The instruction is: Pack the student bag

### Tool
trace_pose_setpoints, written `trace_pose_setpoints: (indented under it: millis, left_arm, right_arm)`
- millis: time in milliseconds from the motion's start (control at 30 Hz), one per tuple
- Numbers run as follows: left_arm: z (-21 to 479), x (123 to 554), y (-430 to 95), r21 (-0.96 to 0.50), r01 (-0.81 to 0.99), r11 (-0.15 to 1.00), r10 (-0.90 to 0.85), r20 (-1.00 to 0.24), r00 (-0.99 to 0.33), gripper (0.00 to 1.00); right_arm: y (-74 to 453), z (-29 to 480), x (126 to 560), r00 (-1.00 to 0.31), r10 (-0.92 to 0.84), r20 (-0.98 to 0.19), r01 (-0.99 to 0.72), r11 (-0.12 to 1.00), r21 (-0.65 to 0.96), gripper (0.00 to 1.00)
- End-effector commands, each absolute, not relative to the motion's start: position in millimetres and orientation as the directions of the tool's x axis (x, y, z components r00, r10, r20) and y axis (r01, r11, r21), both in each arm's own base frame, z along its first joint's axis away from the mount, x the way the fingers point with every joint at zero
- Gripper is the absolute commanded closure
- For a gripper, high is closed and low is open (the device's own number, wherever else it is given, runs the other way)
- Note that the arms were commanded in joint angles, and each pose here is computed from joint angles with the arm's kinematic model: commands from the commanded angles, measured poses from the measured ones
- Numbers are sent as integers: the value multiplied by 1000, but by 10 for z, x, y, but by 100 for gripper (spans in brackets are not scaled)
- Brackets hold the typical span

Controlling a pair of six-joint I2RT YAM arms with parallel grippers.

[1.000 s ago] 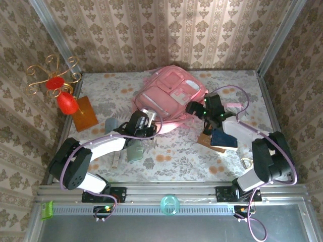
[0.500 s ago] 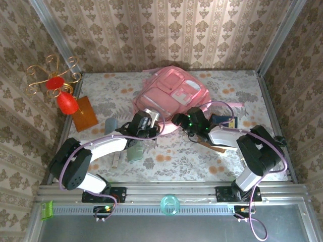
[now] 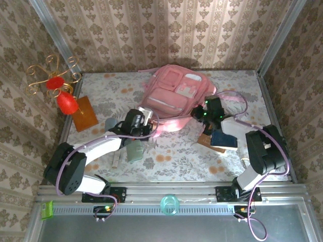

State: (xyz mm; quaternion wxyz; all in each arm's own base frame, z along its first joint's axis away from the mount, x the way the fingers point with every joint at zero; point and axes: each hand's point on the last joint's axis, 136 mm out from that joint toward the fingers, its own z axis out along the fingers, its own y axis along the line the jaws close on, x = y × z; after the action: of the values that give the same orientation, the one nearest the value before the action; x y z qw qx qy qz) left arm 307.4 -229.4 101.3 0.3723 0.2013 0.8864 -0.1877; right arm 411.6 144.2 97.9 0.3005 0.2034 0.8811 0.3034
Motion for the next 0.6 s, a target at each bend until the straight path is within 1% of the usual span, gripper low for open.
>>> trace_pose_setpoints:
  millis: [0, 33, 100, 133, 167, 233, 267, 300, 367, 433, 567]
  left_arm:
    - [996, 3110, -2118, -149, 469, 870, 223, -729, -647, 100]
    - [1024, 3095, -2190, -178, 487, 855, 217, -731, -647, 100]
    - [1104, 3053, -2369, -226, 529, 818, 208, -741, -639, 100]
    - [1143, 3038, -2442, -235, 542, 807, 208, -746, -633, 100]
    - [1173, 3024, -2493, -237, 551, 800, 209, -751, -627, 100]
    - [1218, 3002, -2594, -251, 567, 784, 208, -756, -621, 100]
    - [1229, 2996, -2619, -256, 571, 780, 205, -757, -620, 100]
    - [1235, 2988, -2640, -259, 575, 776, 206, -758, -619, 100]
    - [1242, 2979, -2665, -260, 579, 773, 207, -759, -617, 100]
    - [1216, 2951, -2692, -256, 587, 768, 222, -753, -619, 100]
    - [1106, 2897, -2690, -249, 589, 769, 246, -735, -632, 100]
  right_arm:
    - [1155, 1010, 4312, -768, 437, -468, 117, 814, 568, 100]
    - [1146, 1003, 4361, -776, 434, -457, 122, 815, 566, 100]
    - [1128, 1006, 4461, -784, 429, -449, 128, 820, 558, 87]
    - [1129, 1042, 4495, -782, 431, -451, 129, 820, 558, 79]
    - [1131, 1071, 4502, -778, 432, -457, 125, 818, 561, 73]
    - [1122, 1127, 4459, -769, 443, -461, 132, 815, 564, 56]
    - [1114, 1152, 4419, -764, 447, -465, 132, 815, 565, 51]
    - [1109, 1167, 4352, -763, 452, -463, 139, 813, 565, 43]
    - [1169, 1222, 4206, -760, 463, -456, 138, 801, 583, 36]
    - [1356, 1220, 4003, -771, 462, -439, 130, 789, 600, 30]
    - [1667, 1115, 3711, -776, 475, -416, 153, 781, 606, 24]
